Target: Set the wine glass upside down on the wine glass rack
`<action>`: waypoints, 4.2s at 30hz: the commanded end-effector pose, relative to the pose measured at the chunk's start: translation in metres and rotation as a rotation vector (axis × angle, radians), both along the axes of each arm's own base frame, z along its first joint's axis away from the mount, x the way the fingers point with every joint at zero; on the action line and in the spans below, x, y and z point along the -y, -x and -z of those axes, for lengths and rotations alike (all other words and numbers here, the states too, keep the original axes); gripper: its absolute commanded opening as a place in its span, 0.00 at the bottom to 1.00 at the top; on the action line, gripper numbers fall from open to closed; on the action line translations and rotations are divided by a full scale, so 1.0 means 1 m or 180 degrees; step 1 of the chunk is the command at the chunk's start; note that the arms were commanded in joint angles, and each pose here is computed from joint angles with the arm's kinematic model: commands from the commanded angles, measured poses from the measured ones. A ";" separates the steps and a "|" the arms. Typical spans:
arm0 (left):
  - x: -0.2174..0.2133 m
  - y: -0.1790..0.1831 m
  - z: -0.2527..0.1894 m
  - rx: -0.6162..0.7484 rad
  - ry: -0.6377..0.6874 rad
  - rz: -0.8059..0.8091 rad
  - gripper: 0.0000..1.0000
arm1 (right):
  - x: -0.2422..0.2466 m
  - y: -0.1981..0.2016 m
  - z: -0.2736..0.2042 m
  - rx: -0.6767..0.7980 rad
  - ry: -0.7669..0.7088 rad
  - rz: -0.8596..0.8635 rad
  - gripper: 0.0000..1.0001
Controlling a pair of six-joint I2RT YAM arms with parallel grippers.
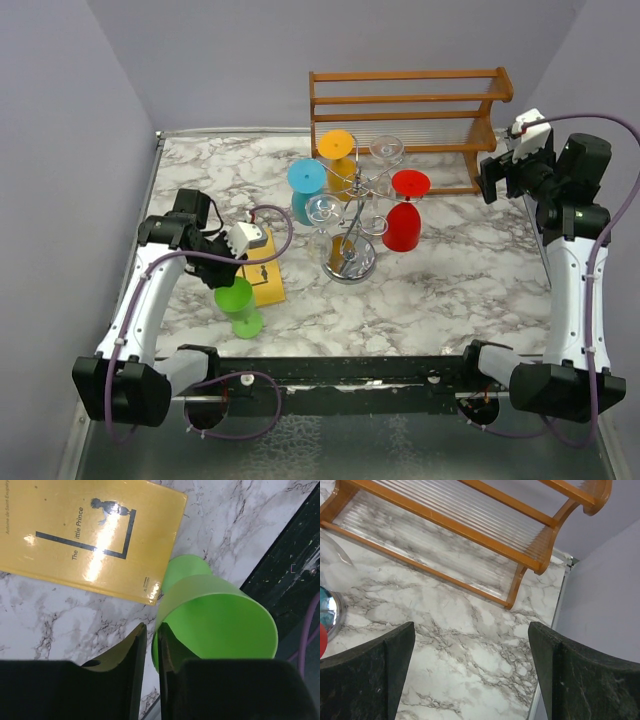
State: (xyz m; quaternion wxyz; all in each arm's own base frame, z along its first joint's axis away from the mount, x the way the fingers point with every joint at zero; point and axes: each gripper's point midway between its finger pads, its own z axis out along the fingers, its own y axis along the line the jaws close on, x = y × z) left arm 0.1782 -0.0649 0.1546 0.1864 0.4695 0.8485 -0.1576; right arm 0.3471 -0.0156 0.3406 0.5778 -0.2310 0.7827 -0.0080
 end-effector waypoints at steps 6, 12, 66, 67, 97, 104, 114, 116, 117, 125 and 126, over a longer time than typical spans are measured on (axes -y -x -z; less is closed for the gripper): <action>0.013 -0.009 -0.042 0.0108 0.0222 0.0296 0.00 | 0.007 -0.001 -0.002 0.0090 0.0050 0.0098 0.95; 0.009 -0.024 -0.073 0.0338 0.0141 0.0203 0.00 | 0.004 -0.003 -0.011 0.0092 0.0040 0.0018 0.97; 0.092 -0.153 -0.450 0.2431 0.3491 -0.0989 0.00 | -0.112 0.005 -0.108 0.0090 -0.1178 -0.1405 0.89; 0.096 -0.152 -0.456 0.2392 0.3618 -0.0903 0.00 | -0.117 0.004 -0.112 0.0116 -0.1194 -0.1429 0.88; 0.217 -0.173 -0.426 0.2198 0.3553 -0.0323 0.00 | -0.157 -0.004 -0.164 0.0414 -0.1664 -0.1282 0.67; 0.218 -0.168 -0.422 0.2206 0.3528 -0.0278 0.00 | -0.153 -0.018 -0.170 0.0443 -0.1790 -0.1112 0.54; 0.225 -0.167 -0.420 0.2229 0.3511 -0.0193 0.00 | -0.154 -0.025 -0.172 0.0392 -0.1930 -0.1059 0.42; 0.227 -0.166 -0.419 0.2238 0.3502 -0.0164 0.00 | -0.152 -0.029 -0.169 0.0362 -0.1953 -0.0990 0.40; 0.228 -0.165 -0.419 0.2237 0.3497 -0.0151 0.00 | -0.151 -0.030 -0.168 0.0349 -0.1968 -0.0969 0.39; 0.234 -0.162 -0.417 0.2261 0.3474 -0.0071 0.00 | -0.154 -0.033 -0.162 0.0250 -0.2071 -0.0963 0.30; 0.235 -0.161 -0.417 0.2256 0.3475 -0.0060 0.00 | -0.154 -0.033 -0.161 0.0234 -0.2082 -0.0959 0.28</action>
